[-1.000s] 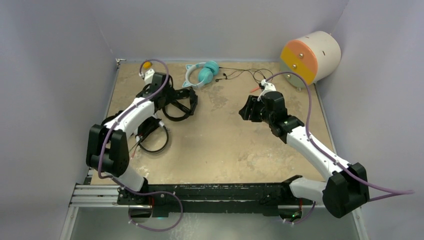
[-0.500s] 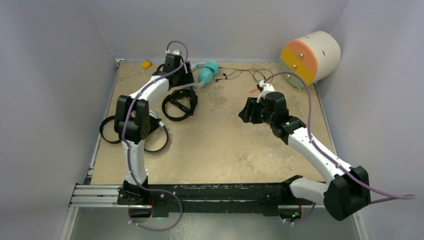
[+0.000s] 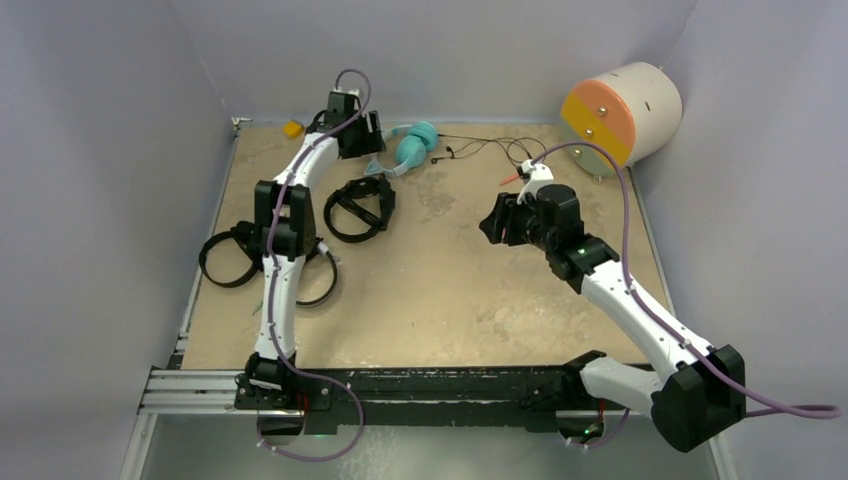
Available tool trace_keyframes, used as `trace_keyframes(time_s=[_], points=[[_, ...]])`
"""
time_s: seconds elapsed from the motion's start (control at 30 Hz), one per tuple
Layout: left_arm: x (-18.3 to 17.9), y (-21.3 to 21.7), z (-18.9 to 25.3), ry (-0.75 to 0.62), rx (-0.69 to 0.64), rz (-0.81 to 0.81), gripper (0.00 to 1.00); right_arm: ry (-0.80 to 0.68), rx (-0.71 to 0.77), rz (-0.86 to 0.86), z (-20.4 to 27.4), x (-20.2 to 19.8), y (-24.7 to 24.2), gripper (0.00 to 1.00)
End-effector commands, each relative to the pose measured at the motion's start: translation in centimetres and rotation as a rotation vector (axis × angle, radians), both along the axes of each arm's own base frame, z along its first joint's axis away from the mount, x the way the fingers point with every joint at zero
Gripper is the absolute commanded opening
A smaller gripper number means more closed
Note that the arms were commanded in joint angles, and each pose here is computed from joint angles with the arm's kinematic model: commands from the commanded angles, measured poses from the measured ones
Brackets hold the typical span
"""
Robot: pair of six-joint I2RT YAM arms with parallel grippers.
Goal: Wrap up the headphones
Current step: Pick up the headphones from the corner of the board.
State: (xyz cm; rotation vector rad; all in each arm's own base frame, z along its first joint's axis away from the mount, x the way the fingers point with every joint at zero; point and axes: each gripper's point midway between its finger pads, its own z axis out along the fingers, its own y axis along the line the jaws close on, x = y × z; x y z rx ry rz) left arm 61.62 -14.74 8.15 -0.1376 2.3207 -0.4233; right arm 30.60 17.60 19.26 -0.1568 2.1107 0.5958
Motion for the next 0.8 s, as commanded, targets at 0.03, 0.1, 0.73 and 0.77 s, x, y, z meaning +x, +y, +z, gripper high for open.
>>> trace_keyframes(time_s=[0.03,0.1,0.73,0.77], points=[[0.2,-1.0,-1.8,0.079,-0.015,-0.054,0.65,-0.032,-0.009,0.005,0.2,0.4,0.0,0.55],[-0.1,-1.4,-3.0,0.12,-0.043,-0.05,0.63,-0.035,-0.011,0.003,0.2,0.5,-0.1,0.55],[2.8,-0.3,15.6,-0.379,0.061,0.034,0.0,-0.051,0.019,0.015,1.4,-0.1,0.1,0.55],[2.5,-0.4,17.9,-0.438,0.086,0.049,0.0,-0.055,0.022,0.013,1.6,-0.2,0.0,0.55]])
